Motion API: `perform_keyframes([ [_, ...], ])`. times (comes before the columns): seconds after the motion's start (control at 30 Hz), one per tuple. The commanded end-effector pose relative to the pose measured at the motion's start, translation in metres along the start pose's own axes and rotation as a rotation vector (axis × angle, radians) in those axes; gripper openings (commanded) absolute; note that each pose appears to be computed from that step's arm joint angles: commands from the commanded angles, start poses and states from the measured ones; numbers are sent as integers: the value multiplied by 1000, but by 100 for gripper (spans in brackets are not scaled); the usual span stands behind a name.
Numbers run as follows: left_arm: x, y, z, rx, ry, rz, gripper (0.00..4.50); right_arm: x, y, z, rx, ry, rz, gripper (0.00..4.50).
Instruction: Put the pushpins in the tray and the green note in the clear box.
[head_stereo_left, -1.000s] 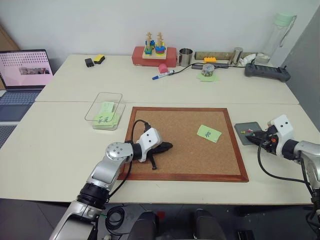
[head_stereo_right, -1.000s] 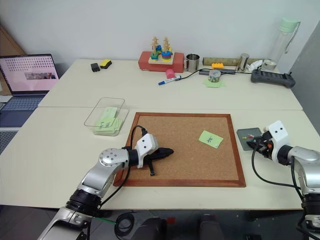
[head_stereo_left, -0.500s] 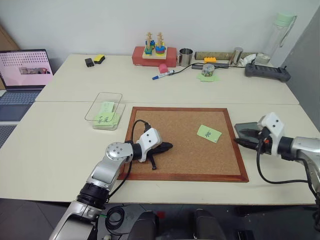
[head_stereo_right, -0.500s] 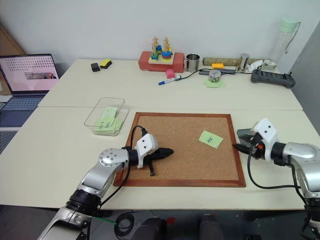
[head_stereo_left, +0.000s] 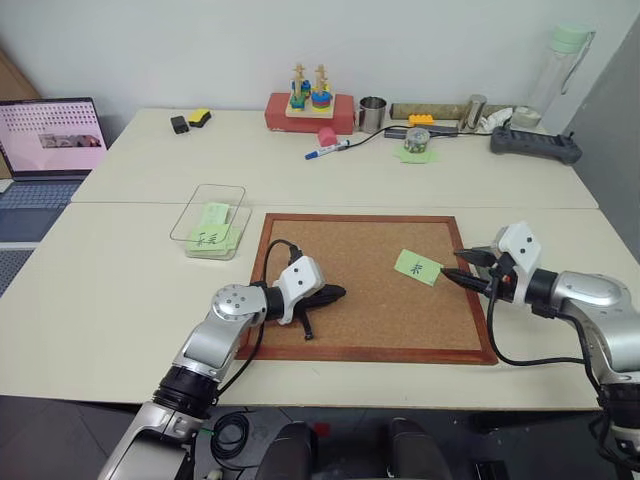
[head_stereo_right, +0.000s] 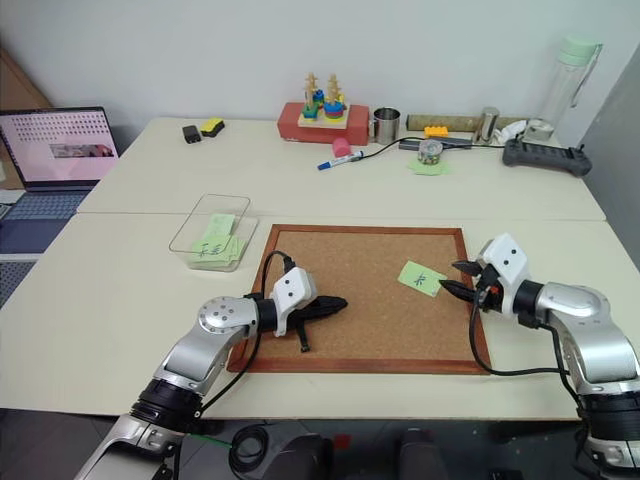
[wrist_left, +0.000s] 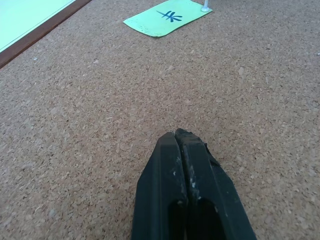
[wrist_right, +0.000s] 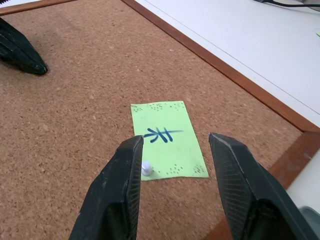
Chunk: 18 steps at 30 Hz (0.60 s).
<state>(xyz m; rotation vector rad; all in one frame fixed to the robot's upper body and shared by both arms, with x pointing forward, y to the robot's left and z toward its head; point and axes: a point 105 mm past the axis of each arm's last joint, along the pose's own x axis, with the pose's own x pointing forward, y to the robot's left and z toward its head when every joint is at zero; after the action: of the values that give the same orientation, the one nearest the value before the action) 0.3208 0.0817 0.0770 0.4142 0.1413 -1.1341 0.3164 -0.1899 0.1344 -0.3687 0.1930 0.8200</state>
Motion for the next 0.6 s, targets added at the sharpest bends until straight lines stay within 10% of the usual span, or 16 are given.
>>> perform_keyframes([
  [0.03, -1, -3, -16, -28, 56, -10, 0, 4, 10, 3, -36, -27, 31, 215],
  [0.6, 2, -6, -14, -30, 53, -25, 0, 30, 3, -25, 38, -19, 3, 215],
])
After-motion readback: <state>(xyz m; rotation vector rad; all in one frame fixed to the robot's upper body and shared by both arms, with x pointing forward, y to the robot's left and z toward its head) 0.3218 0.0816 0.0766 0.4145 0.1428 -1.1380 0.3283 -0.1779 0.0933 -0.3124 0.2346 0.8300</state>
